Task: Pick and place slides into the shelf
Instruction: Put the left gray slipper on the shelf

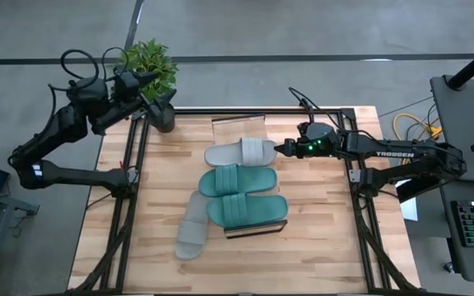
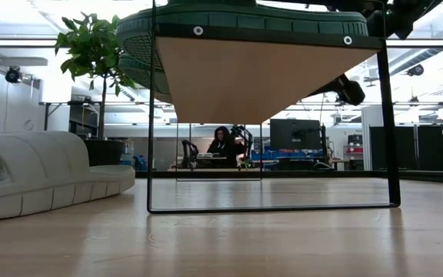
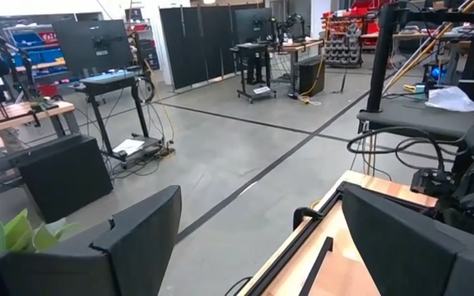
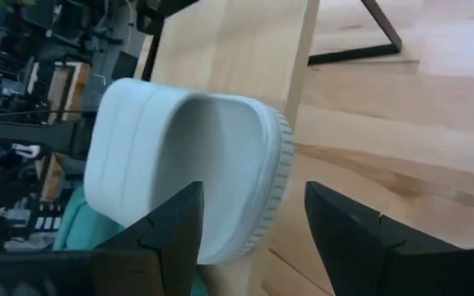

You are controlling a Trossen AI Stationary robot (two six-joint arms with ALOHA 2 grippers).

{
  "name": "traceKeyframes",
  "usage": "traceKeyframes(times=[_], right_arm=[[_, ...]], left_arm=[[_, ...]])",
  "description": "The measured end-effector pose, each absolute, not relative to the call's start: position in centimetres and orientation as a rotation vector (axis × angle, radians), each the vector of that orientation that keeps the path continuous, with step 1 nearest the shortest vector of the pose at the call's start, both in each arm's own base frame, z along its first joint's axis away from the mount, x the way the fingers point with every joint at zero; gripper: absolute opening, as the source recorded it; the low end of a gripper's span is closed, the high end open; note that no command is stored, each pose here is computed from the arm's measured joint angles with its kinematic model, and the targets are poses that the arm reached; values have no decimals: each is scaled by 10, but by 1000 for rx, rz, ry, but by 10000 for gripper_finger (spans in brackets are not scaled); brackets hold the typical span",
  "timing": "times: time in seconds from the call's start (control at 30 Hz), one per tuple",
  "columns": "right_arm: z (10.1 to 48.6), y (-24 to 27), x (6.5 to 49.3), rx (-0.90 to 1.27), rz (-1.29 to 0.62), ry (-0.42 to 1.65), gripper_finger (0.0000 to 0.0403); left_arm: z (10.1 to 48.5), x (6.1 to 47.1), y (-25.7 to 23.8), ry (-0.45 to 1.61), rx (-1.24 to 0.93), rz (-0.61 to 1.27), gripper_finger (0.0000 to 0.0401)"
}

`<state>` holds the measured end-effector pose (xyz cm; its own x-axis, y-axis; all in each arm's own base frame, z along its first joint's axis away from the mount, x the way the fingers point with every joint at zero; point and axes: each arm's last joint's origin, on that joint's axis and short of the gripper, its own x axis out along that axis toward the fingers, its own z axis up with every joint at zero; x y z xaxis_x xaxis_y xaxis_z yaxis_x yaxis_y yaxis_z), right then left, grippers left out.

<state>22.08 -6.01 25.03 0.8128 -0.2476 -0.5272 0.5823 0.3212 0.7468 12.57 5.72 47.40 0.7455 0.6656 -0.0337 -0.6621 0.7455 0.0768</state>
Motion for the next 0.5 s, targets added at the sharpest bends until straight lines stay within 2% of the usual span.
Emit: traceKeyframes(times=[0.17,0.5], right_arm=[[244,-62,227,1121,-570,365,198],[237,-65,242,1144,-530,341,152]], left_arm=[[473,127,58,65,62,727,322],[473,127,58,66,65,727,322]])
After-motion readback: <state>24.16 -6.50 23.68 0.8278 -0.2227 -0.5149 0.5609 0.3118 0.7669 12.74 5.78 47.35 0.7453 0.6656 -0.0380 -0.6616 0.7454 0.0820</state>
